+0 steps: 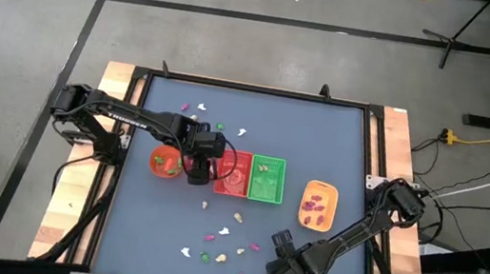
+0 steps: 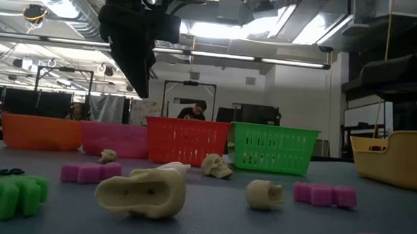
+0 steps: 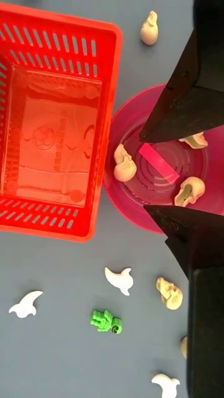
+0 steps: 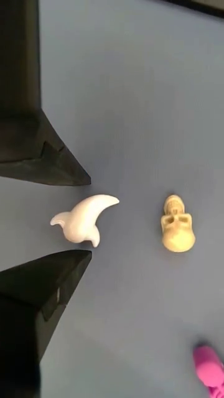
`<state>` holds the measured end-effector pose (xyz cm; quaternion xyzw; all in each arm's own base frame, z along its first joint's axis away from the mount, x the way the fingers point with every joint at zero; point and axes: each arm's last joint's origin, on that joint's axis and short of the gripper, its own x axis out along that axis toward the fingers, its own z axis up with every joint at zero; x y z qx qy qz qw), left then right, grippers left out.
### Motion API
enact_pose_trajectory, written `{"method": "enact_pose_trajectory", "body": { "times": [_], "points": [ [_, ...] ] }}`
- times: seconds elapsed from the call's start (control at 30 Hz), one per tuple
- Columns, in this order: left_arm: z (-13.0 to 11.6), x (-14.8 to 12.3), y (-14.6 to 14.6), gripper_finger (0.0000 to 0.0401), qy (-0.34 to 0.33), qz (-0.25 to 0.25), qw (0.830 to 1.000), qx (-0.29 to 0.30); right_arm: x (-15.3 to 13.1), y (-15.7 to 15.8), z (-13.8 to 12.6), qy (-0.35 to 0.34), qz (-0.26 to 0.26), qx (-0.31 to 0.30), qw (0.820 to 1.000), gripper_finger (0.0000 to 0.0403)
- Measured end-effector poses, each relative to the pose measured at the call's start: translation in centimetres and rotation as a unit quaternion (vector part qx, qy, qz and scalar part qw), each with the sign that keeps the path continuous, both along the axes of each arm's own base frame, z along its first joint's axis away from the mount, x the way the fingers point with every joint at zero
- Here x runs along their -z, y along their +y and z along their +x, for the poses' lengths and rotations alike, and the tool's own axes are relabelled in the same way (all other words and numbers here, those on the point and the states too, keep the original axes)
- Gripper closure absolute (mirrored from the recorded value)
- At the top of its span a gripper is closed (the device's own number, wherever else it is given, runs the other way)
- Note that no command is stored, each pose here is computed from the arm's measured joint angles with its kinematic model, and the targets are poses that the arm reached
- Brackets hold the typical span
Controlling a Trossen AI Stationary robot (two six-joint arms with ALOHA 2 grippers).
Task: Sort Halloween decoration
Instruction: Put the white ghost toy into the red bin
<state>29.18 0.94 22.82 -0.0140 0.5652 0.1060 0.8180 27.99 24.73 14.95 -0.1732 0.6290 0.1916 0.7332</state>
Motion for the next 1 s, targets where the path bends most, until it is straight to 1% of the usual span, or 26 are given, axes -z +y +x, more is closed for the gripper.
{"method": "enact_pose_trajectory", "body": {
  "times": [0.2,0.8,1.0],
  "points": [
    [0.00,0.00,0.01,0.0244,0.000,0.000,1.000,0.000,0.01,0.03,0.03,-0.001,0.002,0.000,1.000,0.0253],
    [0.00,0.00,-0.01,0.0244,0.000,0.000,1.000,0.000,0.02,0.04,0.06,-0.002,0.003,0.000,1.000,0.0294],
    [0.00,0.00,0.00,0.0244,0.000,0.000,1.000,0.000,-0.02,0.16,0.25,-0.011,0.009,0.001,1.000,0.0300]
  ]
}}
